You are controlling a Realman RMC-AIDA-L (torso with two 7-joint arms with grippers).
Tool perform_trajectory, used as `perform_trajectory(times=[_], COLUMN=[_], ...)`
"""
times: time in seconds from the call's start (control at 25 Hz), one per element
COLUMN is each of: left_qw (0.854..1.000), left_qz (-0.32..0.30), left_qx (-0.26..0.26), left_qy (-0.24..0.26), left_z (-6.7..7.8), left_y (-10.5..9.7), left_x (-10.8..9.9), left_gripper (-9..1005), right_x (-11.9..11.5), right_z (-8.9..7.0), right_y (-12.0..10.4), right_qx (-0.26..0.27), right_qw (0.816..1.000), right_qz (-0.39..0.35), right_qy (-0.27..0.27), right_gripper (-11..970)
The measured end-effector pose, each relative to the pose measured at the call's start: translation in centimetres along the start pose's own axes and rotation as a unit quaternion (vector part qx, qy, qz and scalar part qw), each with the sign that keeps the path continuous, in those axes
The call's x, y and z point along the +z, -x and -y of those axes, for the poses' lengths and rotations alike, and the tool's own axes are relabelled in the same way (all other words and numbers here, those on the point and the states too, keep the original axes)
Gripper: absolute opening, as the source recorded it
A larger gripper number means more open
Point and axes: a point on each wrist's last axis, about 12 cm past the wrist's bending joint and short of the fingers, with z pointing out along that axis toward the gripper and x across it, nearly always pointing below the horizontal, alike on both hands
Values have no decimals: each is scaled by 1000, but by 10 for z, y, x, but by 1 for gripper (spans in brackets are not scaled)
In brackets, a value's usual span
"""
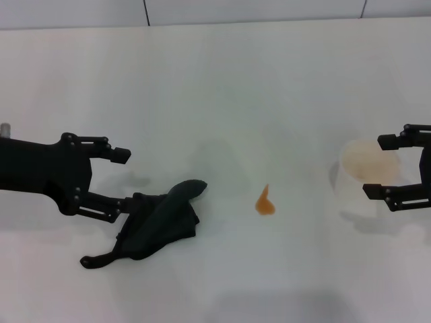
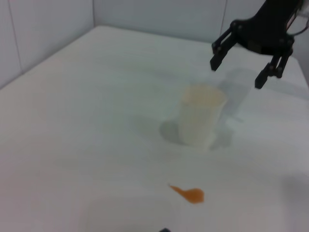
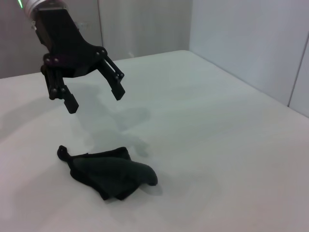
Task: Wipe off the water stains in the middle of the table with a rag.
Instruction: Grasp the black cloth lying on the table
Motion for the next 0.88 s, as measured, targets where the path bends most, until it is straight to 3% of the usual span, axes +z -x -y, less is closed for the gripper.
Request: perform_trajectory(times=[0.48,0.88], left_qw=[995,991], left_qz=[-97,-129], left_qx=[-28,-21], left_qy=[-16,-30], left_z=[-9,-10], left_y=[16,21], left_x=[14,33], left_gripper=[891,891], right_x=[3,3], right_z=[-2,-2], right_y=[8,5], right_qx=[-9,-2], right_qw=[1000,1000], right_qz=[-5,-19], right_qy=[7,7], right_gripper=[832,831])
